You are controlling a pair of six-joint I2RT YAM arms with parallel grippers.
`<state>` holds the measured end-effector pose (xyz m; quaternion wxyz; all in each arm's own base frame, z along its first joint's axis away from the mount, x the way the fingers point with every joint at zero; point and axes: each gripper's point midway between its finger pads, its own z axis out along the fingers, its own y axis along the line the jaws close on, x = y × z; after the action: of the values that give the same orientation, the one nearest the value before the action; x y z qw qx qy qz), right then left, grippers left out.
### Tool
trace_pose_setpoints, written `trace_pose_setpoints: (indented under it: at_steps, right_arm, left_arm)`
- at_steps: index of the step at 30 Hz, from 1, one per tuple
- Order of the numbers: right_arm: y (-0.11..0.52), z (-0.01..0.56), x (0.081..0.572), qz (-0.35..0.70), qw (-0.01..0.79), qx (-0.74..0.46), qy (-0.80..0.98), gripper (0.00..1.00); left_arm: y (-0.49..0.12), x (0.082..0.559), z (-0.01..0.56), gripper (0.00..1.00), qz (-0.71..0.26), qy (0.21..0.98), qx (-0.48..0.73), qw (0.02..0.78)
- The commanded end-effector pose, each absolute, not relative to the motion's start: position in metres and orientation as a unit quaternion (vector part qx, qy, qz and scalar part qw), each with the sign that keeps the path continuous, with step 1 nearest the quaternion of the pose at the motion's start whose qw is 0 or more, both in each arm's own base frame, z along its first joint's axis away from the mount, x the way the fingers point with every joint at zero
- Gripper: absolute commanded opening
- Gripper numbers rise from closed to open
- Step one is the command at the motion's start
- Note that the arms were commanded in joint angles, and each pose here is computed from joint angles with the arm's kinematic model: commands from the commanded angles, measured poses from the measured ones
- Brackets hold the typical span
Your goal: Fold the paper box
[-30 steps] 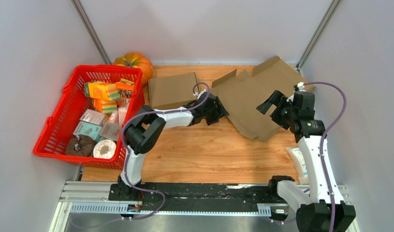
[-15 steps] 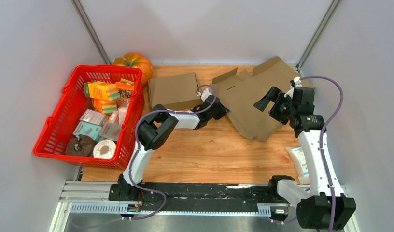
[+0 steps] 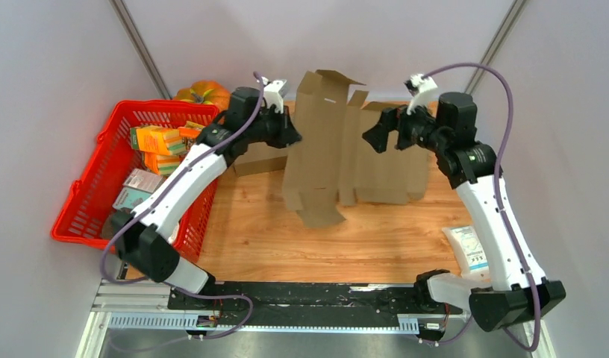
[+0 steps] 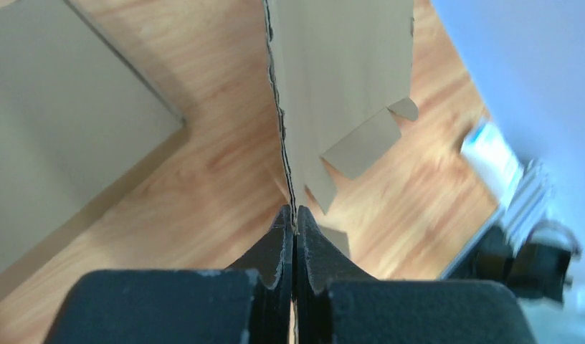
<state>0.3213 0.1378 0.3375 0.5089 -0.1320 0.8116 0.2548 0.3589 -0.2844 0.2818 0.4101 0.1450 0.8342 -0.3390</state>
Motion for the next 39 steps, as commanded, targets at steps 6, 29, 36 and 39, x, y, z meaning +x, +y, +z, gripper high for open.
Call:
trace_pose_setpoints:
  at_steps: [6,29,36,39]
  right_arm:
    - [0.269,0.415,0.346,0.253,0.548,-0.483,0.635,1.0]
    - [0.303,0.347,0.36,0.353,0.44,-0.499,0.658,0.21]
    - [0.258,0.367,0.387,0.356,0.492,-0.415,0.678,0.0]
    - [0.235,0.378,0.377,0.399,0.493,-0.391,0.667,0.0]
  left_arm:
    - [-0.206,0.258,0.262,0.0,-0.254,0.82,0.404,0.315]
    - [-0.219,0.277,0.288,0.0,-0.265,0.783,0.437,0.354]
    - [-0.176,0.316,0.329,0.66,-0.212,0.822,0.212,0.485]
    - [-0.142,0.313,0.341,0.76,-0.197,0.779,0.132,0.581]
